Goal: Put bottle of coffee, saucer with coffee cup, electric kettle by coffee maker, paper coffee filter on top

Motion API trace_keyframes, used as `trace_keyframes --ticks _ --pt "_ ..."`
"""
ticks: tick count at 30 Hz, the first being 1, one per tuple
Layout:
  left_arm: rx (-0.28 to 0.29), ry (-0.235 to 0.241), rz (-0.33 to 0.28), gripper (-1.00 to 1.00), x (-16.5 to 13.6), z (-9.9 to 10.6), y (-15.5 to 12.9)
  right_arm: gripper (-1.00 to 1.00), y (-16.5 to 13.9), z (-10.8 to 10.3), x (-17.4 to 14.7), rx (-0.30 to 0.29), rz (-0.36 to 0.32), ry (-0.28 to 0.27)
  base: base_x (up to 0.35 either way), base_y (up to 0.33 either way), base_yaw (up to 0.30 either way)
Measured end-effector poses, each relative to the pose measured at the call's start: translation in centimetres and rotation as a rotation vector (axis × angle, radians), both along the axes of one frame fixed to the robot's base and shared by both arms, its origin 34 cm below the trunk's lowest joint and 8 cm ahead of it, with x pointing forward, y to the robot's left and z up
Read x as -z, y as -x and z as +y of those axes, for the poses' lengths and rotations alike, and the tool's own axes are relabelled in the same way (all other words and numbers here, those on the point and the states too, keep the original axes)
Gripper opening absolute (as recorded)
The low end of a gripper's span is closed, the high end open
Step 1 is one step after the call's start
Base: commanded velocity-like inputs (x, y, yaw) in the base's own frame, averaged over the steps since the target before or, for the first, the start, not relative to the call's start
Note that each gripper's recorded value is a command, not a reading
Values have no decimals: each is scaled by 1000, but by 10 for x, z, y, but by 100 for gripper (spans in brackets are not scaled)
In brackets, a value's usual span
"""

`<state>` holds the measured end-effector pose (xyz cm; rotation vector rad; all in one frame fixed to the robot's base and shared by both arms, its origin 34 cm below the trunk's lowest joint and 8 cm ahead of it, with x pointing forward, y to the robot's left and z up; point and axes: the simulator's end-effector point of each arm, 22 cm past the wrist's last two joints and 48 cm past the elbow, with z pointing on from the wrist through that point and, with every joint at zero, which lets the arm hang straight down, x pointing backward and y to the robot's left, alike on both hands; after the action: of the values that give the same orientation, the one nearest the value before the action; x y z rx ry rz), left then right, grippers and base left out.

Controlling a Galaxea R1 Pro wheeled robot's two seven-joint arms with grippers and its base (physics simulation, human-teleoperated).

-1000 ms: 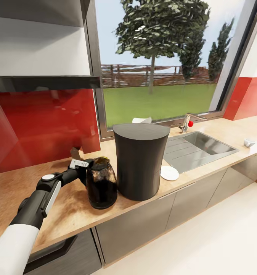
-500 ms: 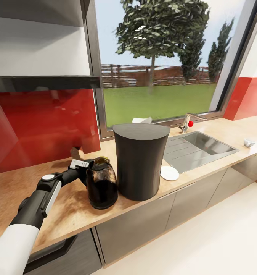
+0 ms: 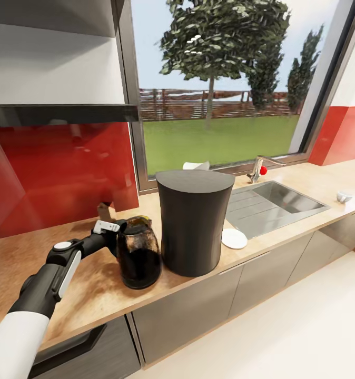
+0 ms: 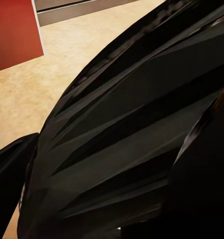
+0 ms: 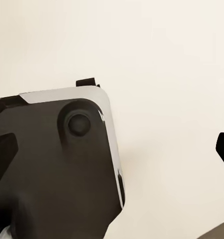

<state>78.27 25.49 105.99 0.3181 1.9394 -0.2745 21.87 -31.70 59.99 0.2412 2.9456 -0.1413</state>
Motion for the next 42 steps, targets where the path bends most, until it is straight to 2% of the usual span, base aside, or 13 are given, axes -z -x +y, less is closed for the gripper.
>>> trace_keyframes --ticks 5,10,15,20,21,24,26,42 --pt "-6 -31 -9 -100 -3 11 2 100 -1 1 0 -1 -2 -1 0 0 0" --pt "-13 -21 -7 -100 -1 22 7 100 -1 1 0 0 -1 -1 0 0 0" --pt "-12 -50 -10 -100 -2 21 7 100 0 1 0 0 0 -1 0 0 0" --pt "-11 -53 -11 -100 -2 21 7 100 0 1 0 0 0 -1 0 0 0" --pt "-12 -52 -11 100 -2 21 7 100 0 1 0 0 0 -1 0 0 0" --pt "-16 -76 -25 100 -6 24 6 100 0 1 0 -1 0 -1 0 0 0" --pt "-19 -79 1 100 6 27 7 100 0 1 0 -1 1 -1 0 0 0" --pt "-21 -76 8 100 9 28 8 100 1 -1 0 0 1 1 0 0 0"
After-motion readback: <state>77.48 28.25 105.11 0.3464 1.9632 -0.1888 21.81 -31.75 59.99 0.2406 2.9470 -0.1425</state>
